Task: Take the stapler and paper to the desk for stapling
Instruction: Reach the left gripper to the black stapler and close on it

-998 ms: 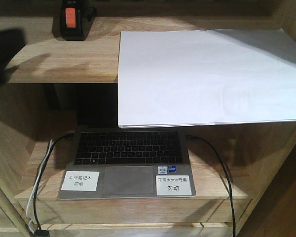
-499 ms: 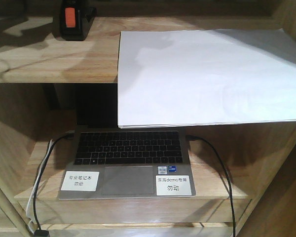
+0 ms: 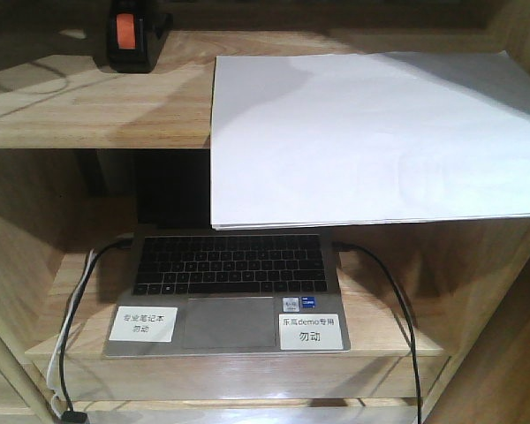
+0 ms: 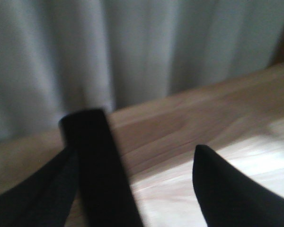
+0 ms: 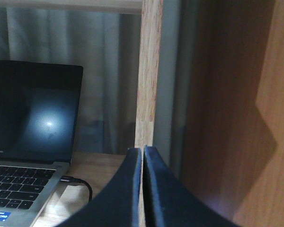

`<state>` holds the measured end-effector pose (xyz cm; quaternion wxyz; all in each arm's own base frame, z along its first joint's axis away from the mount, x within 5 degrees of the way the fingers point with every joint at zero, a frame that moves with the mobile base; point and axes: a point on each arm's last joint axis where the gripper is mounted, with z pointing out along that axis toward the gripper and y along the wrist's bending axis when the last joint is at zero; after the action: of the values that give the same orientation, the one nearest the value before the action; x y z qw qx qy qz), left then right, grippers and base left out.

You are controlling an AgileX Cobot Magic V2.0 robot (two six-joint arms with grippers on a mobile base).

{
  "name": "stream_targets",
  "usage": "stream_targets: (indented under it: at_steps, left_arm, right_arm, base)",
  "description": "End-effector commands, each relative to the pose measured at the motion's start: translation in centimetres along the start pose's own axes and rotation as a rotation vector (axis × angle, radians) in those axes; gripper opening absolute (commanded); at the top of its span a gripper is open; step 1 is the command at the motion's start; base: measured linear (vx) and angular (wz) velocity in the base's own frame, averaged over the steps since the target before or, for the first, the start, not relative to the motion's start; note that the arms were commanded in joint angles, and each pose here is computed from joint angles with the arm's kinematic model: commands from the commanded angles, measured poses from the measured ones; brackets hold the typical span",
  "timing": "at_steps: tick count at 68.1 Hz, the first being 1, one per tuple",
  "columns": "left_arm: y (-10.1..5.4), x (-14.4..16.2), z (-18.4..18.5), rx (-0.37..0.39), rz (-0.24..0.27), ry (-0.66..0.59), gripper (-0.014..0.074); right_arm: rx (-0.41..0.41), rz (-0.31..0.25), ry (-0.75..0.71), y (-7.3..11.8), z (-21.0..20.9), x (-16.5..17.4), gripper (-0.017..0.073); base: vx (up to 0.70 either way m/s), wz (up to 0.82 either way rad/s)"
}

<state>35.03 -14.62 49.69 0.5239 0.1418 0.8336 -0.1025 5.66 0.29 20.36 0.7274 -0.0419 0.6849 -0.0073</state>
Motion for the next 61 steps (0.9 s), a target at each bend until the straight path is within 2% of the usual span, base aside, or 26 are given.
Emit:
stream_targets:
  at_steps: [1, 26, 36, 47, 61]
  left_arm:
    - [0.2, -1.5, -2.1, -0.029, -0.009, -0.093, 0.0496]
    - [0.2, -0.3, 0.0, -0.037, -0.013, 0.008, 0.0496]
    - [0.2, 0.2, 0.6, -0.041, -0.012, 0.052, 0.0445]
    - [0.2, 0.5, 0.9, -0.045, -0.011, 0.072, 0.0303]
    - [0.2, 0.4, 0.8, -0.048, -0.008, 0.064, -0.0009]
  right_arm:
    - [0.007, -0.009, -0.080, 0.0, -0.1, -0.6, -0.0010]
    - [0.007, -0.009, -0.080, 0.0, -0.1, -0.6, -0.0010]
    - [0.007, -0.009, -0.080, 0.0, -0.1, -0.6, -0.0010]
    - [0.007, -0.009, -0.080, 0.0, -0.1, -0.6, -0.0010]
    - [0.007, -0.009, -0.082, 0.0, -0.1, -0.6, -0.0010]
  base:
    - [0.00, 0.00]
    - [0.00, 0.00]
    - [0.00, 0.00]
    - [0.00, 0.00]
    - [0.00, 0.00]
